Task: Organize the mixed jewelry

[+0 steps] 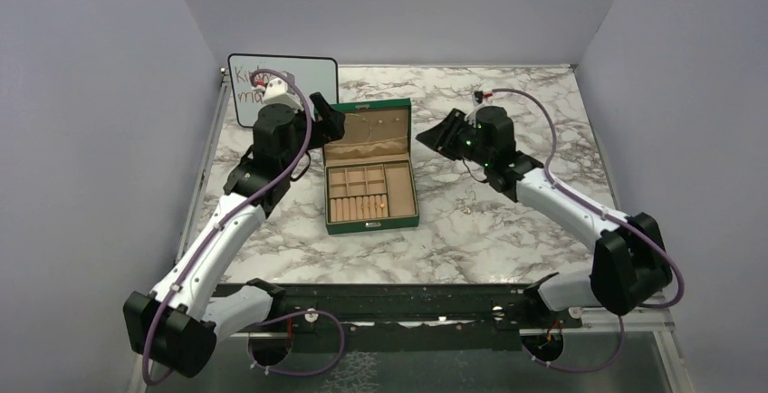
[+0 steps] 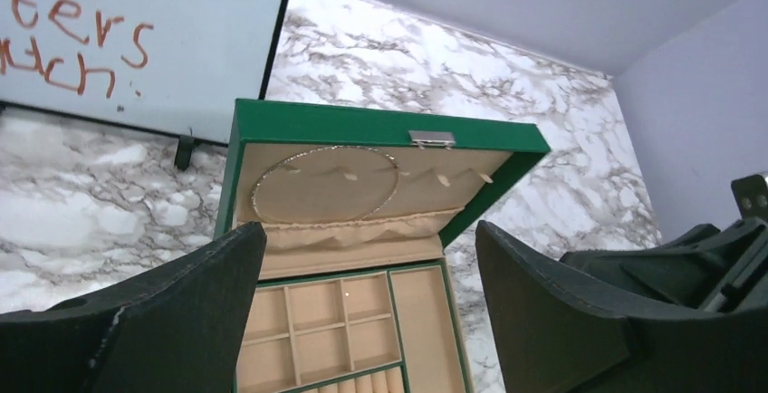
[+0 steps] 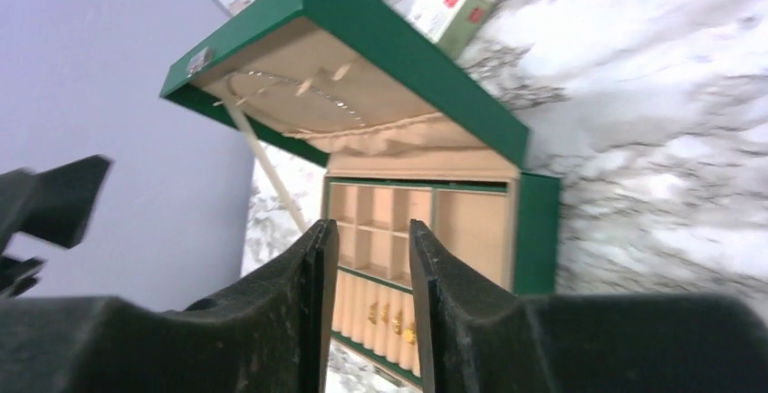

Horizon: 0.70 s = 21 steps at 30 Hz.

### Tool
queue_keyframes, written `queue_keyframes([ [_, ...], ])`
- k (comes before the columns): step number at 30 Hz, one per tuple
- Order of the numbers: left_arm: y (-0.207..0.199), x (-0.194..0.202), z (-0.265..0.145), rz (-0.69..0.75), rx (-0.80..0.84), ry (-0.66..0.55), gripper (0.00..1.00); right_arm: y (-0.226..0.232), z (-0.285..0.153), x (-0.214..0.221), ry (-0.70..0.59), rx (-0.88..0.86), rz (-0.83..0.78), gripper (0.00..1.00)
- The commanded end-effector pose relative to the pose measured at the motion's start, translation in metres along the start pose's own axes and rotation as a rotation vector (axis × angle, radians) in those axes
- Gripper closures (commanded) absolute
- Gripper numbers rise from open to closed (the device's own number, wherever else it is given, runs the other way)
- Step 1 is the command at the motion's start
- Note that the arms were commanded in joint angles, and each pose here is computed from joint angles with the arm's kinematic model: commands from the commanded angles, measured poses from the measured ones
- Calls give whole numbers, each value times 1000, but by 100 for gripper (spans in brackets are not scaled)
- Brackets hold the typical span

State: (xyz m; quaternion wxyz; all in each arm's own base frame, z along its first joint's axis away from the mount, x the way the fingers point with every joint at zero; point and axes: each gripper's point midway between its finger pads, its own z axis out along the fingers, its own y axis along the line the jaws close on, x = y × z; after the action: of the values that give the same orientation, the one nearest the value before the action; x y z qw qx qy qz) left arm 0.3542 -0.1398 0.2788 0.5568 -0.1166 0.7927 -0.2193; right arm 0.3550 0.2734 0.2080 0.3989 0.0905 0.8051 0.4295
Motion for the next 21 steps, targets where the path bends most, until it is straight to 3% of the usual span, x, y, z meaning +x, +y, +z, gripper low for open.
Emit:
queue_keyframes([
  [1,-16,-4,-20,188,152,-22,8,-53,-39,-4,12,263,-137,57],
  [2,-17,-4,-23,209,170,-27,2,-62,-47,-7,6,321,-165,52],
  [5,-16,-5,-29,255,186,-53,1,-85,-68,-10,11,461,-228,39],
  [9,-19,1,-32,288,238,-69,1,-110,-85,-5,35,585,-260,35],
  [11,-26,10,-32,298,300,-54,1,-123,-90,0,57,644,-264,38],
  [16,-44,33,-32,258,428,5,1,-162,-102,13,143,818,-234,55],
  [21,-47,45,-28,257,444,35,1,-191,-102,28,224,883,-190,64],
])
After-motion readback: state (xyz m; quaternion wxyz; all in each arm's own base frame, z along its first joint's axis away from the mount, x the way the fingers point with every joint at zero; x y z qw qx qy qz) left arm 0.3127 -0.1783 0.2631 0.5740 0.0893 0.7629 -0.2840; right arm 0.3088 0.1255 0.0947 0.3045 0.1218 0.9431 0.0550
